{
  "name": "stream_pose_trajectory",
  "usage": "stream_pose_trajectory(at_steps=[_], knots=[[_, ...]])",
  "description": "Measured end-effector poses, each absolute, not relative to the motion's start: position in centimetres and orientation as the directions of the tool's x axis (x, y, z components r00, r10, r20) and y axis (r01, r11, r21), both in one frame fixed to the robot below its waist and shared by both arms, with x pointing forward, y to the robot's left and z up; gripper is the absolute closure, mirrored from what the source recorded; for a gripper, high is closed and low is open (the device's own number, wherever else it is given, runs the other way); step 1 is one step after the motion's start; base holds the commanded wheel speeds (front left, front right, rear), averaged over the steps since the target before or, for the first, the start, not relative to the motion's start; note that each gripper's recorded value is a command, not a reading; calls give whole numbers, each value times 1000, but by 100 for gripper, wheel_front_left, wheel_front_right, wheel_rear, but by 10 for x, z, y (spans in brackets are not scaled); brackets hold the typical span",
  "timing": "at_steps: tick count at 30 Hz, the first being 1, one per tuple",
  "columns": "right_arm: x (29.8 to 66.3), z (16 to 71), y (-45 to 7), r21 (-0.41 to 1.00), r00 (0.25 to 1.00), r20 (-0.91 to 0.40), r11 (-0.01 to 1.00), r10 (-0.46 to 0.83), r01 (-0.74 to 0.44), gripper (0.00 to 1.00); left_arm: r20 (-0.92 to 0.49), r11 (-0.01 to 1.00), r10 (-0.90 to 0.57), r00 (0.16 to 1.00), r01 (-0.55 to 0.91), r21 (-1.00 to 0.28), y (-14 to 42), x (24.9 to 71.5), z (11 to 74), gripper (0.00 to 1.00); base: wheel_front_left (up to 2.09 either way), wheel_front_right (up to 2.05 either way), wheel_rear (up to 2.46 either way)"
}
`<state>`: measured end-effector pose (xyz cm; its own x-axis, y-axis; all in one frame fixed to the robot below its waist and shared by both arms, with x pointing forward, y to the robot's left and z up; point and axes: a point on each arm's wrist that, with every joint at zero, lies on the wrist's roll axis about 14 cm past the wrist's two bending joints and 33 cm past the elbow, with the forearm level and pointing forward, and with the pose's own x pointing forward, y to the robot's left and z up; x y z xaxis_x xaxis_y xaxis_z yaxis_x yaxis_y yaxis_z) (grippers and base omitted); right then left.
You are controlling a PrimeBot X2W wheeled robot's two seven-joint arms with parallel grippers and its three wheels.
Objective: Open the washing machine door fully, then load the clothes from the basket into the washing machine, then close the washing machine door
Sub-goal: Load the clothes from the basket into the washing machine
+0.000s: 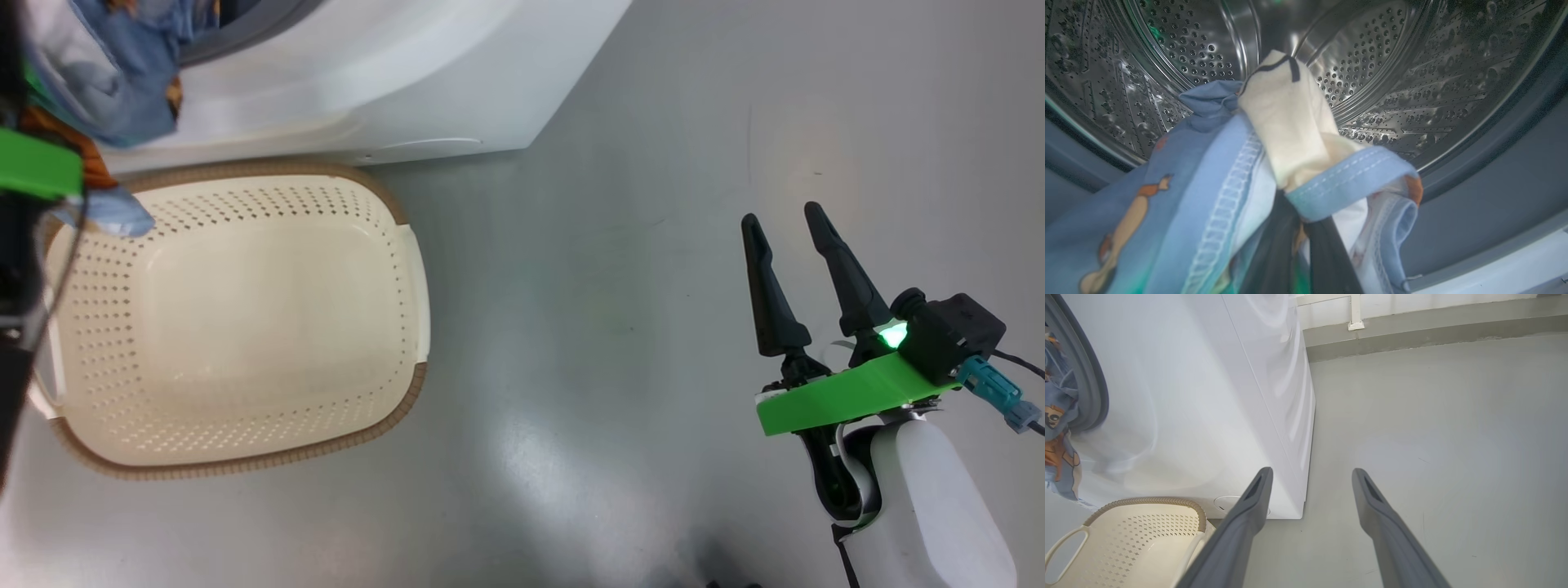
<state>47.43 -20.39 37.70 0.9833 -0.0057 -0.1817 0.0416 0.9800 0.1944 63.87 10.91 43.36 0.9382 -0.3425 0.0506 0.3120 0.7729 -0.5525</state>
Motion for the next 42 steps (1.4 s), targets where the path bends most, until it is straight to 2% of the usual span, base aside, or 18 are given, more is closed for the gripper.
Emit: stream_pose_trajectory(at_steps=[8, 19, 26, 28, 29, 30, 32, 33, 42], knots=[[470, 376, -210, 192, 982, -190, 980, -22, 59, 0, 56, 794, -342, 938, 321, -516, 110, 674, 446, 100, 0, 0, 0], [472, 375, -215, 190, 981, -192, 979, -32, 69, 0, 236, 868, -289, 928, 358, -345, 123, 723, 513, 100, 0, 0, 0], [471, 375, -217, 192, 980, -195, 978, -38, 76, 0, 135, 879, -325, 936, 351, -323, 107, 718, 474, 100, 0, 0, 0], [471, 376, -216, 193, 981, -192, 978, -36, 74, 0, 74, 890, -328, 942, 335, -309, 109, 714, 455, 69, 0, 0, 0], [471, 376, -216, 194, 981, -191, 978, -36, 73, 0, 42, 896, -332, 942, 329, -297, 109, 712, 445, 69, 0, 0, 0], [471, 377, -216, 194, 981, -189, 978, -35, 73, 0, 16, 899, -338, 941, 328, -289, 108, 710, 438, 58, 0, 0, 0], [471, 378, -216, 195, 982, -187, 978, -34, 71, 0, -31, 900, -358, 933, 335, -280, 103, 705, 424, 10, 0, 0, 0], [471, 378, -215, 197, 982, -186, 978, -31, 69, 0, -68, 901, -374, 925, 345, -264, 100, 700, 414, 0, 0, 0, 0], [473, 382, -211, 204, 984, -175, 977, -23, 59, 0, -127, 896, -404, 906, 363, -257, 95, 692, 406, 0, 0, 0, 0]])
